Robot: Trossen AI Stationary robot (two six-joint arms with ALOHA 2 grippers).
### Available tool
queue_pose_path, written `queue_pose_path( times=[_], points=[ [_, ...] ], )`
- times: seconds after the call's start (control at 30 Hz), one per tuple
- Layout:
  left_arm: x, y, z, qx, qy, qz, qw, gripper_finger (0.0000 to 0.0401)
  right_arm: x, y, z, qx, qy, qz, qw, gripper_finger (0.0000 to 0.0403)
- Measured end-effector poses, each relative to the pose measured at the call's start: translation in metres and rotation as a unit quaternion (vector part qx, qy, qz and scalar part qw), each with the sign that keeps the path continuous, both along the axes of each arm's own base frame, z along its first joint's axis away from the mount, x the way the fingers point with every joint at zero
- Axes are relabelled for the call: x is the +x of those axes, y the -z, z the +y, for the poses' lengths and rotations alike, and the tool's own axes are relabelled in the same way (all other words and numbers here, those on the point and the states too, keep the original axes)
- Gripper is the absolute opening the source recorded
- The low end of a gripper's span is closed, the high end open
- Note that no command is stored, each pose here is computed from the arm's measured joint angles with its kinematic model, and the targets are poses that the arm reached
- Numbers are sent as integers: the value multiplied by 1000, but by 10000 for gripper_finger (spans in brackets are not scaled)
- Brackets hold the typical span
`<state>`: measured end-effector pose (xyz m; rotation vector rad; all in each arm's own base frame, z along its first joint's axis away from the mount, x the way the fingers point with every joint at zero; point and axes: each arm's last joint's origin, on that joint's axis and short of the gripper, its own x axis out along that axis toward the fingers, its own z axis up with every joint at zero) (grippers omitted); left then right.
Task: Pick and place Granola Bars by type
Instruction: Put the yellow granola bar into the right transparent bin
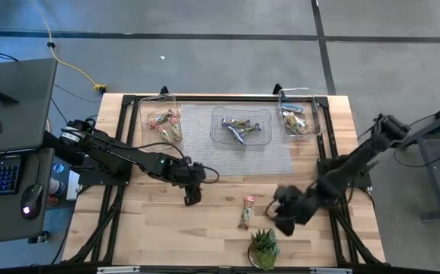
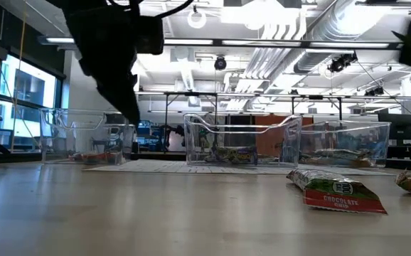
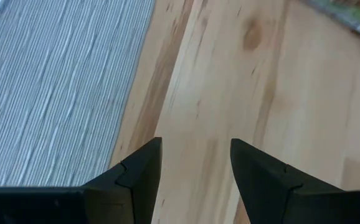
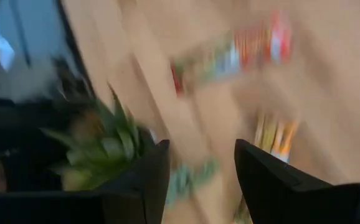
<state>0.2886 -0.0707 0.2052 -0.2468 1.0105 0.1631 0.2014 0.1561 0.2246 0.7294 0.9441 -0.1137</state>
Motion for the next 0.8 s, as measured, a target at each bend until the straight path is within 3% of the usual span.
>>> queue_pose_path(
  times=[0.17,0.33,0.57,0.8],
  points=[
    [4,-3,-1,-7,0,-27,1000,184,5,40,23,64,4,135,989,160],
    [6,-4,0,7,-11,-38,999,184,5,65,31,90,-4,236,968,153],
    [8,-4,9,5,-28,-39,999,184,5,67,29,85,7,245,966,149],
    [10,-4,18,4,-40,-38,998,184,1,71,14,1,23,258,966,150]
  ],
)
